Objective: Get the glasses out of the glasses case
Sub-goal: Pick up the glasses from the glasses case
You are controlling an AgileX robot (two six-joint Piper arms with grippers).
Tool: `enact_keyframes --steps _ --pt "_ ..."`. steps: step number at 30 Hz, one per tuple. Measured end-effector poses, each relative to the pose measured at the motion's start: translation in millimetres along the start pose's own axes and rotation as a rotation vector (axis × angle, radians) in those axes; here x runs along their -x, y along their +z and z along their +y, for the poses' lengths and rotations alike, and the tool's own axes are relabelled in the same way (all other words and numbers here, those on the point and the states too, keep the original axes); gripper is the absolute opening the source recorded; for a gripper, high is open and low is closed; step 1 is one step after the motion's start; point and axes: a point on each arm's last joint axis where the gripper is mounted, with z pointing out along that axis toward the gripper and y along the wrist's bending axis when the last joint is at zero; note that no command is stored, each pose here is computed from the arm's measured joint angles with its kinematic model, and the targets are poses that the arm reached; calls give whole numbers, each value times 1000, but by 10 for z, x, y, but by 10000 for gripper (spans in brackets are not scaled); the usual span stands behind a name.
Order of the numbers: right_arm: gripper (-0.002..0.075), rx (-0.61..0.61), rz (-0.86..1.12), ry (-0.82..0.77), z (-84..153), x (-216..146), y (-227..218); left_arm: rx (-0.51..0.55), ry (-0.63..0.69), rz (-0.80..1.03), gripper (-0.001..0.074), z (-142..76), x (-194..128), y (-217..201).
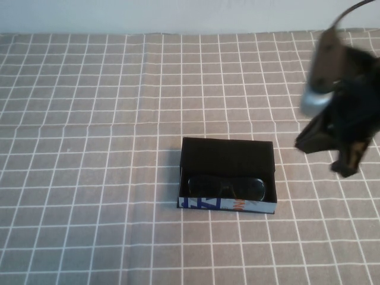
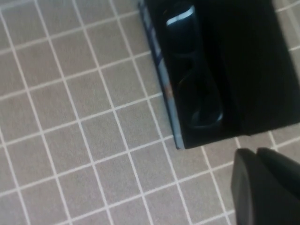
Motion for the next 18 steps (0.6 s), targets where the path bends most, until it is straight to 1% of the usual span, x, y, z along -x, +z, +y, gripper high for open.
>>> enact_keyframes --steps 7,9,11,16,18 --pt "-15 100 149 -130 -82 247 721 0 0 0 -5 0 0 0" --pt "0 115 162 -150 -91 306 895 0 0 0 -5 0 0 0" --pt "51 122 166 -170 -87 369 1057 0 0 0 -5 0 0 0" --pt "286 134 172 -195 -74 450 1458 0 0 0 -4 0 0 0" --pt "340 133 176 -202 -71 457 1569 0 0 0 -5 0 0 0"
